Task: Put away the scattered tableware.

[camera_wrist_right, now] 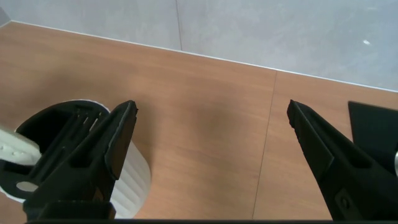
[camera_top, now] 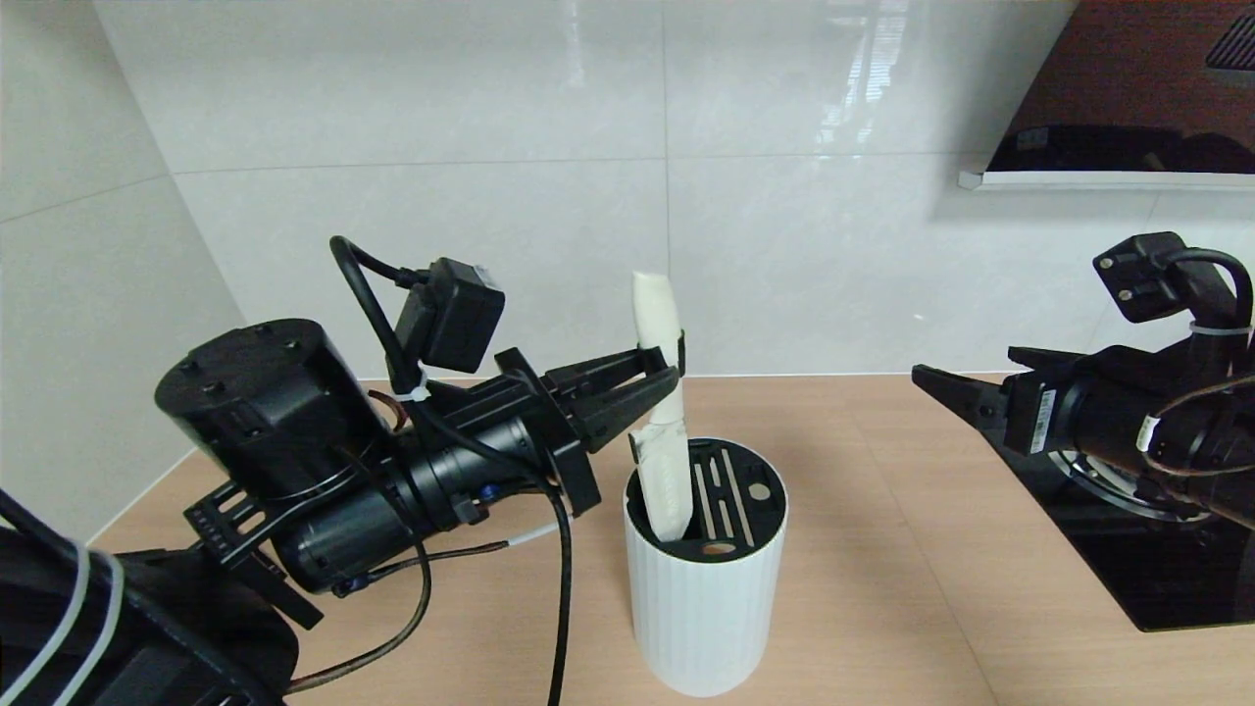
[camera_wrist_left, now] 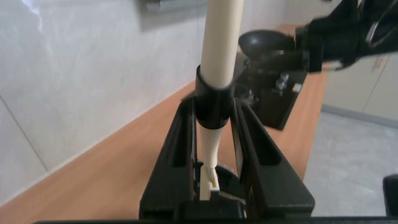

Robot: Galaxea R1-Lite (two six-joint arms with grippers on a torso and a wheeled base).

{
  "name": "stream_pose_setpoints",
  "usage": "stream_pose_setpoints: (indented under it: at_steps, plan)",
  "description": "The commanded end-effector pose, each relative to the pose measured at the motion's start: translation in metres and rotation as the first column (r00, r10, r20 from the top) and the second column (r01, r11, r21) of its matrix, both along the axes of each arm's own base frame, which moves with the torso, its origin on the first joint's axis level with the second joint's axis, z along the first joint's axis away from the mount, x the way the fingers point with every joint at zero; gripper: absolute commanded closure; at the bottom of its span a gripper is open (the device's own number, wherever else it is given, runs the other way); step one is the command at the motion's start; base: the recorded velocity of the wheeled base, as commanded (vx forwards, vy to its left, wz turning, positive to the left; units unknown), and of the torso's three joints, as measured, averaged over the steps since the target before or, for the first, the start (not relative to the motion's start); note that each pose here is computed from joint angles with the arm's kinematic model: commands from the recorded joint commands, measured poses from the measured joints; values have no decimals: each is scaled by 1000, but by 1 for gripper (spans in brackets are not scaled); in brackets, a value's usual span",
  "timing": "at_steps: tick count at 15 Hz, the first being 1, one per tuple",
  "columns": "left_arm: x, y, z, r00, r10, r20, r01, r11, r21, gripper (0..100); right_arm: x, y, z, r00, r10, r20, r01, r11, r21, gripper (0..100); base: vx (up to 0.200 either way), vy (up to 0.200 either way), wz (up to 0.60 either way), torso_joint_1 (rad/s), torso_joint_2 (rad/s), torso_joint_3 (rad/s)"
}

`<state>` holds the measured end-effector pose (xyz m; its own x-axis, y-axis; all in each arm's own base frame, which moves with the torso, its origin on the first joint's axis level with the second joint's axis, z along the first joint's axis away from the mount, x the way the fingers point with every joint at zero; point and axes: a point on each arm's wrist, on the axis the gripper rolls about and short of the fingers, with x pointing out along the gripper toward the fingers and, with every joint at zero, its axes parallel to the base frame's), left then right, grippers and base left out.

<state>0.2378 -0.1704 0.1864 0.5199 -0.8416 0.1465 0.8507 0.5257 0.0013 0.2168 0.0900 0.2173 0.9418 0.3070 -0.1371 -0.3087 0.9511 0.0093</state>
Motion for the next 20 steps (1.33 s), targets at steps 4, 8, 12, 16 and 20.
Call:
stream_pose_setpoints:
  at_steps: [4,8,12,16,20]
  plan:
    - [2,-2,-17,999,-1,-41,2,999,42,100,1,1,-2,1000,2,-7,-2,1000,-3,0,0,0,0,0,0,0]
    - [0,-9,-30,999,-19,-50,23,997,68,100,1,1,-3,1000,5,-11,-5,1000,-4,0,0,0,0,0,0,0]
    - [1,-18,-46,995,-39,-90,47,994,97,100,1,1,-4,1000,5,-14,-5,1000,-6,0,0,0,0,0,0,0]
    - [3,-21,-54,994,-41,-103,52,993,105,100,2,2,-5,1000,5,-17,-5,1000,-7,0,0,0,0,0,0,0]
    - [5,-25,-65,991,-43,-129,59,991,123,100,2,3,-8,1000,6,-29,-7,1000,-14,0,0,0,0,0,0,0]
